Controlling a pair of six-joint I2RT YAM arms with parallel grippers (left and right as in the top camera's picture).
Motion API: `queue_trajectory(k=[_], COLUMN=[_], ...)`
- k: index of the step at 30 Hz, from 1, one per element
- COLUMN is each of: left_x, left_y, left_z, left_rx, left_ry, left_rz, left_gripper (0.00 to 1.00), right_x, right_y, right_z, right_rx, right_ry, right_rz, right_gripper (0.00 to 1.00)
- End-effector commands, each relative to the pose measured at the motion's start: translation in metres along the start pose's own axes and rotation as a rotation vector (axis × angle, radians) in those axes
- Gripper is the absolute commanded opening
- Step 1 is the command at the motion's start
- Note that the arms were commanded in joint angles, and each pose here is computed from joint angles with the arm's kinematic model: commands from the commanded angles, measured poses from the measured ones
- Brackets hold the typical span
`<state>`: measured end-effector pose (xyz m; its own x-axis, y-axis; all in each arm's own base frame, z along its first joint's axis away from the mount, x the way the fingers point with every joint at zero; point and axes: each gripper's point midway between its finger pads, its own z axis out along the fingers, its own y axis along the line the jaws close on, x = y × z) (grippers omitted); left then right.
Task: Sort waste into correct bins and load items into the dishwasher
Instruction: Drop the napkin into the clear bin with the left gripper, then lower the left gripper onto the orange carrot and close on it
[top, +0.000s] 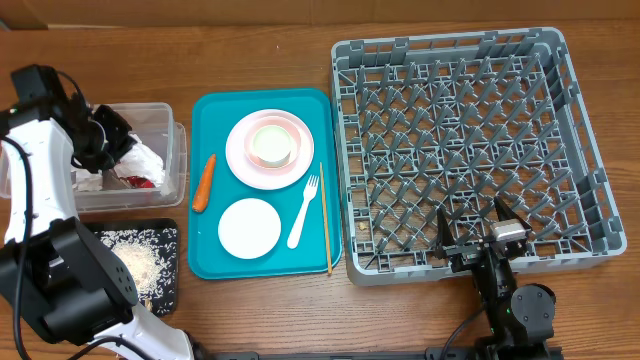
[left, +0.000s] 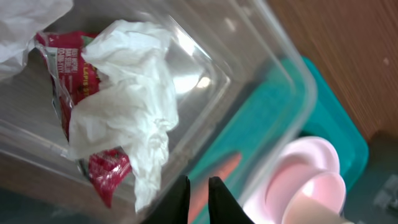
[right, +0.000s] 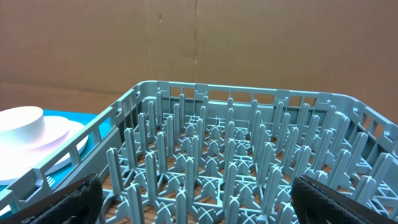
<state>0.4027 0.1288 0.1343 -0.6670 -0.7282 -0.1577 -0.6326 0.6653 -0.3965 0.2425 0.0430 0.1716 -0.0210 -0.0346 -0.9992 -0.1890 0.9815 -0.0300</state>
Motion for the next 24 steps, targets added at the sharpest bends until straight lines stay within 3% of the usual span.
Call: queue_trajectory(k=[1, 5, 8, 13, 19, 21, 24], left_x=[0.011, 0.053, 0.101, 0.147, 0.158, 0.160, 0.162], left_y=[-0.041, -0.050, -0.057, -0.068, -0.039, -0.031, -0.013], left_z=[-0.061, -0.077, -0.067, -0.043, -0.012, -0.004, 0.010], left_rx=[0.088, 0.013, -0.022, -0.049, -0.246, -0.276, -0.332], left_ry=[-0.080, -0.026, 0.132, 0.254, 0.240, 0.240, 0.237], left_rz=[0.196, 0.286, 0.343, 0.464, 0.572, 0.581, 0.587], left_gripper=[0.09, 0.04, 0.04, 0.04, 0.04, 0.08, 0.25], right_x=[0.002, 0.002, 0.002, 0.002, 0.002, 0.002, 0.002], right_y=[-0.002, -0.002, -0.002, -0.002, -0.002, -0.002, -0.002], right_z=[0.000, 0.000, 0.000, 0.000, 0.000, 0.000, 0.000], right_rx=[0.009, 0.009, 0.009, 0.009, 0.009, 0.009, 0.009], right_ry=[-0.003, -0.003, -0.003, -0.003, -0.003, -0.003, -0.003], right_rz=[-0.001, 0.000, 0.000, -0.001, 0.000, 0.000, 0.000], right_gripper=[1.00, 1.00, 1.00, 1.00, 1.00, 1.00, 1.00])
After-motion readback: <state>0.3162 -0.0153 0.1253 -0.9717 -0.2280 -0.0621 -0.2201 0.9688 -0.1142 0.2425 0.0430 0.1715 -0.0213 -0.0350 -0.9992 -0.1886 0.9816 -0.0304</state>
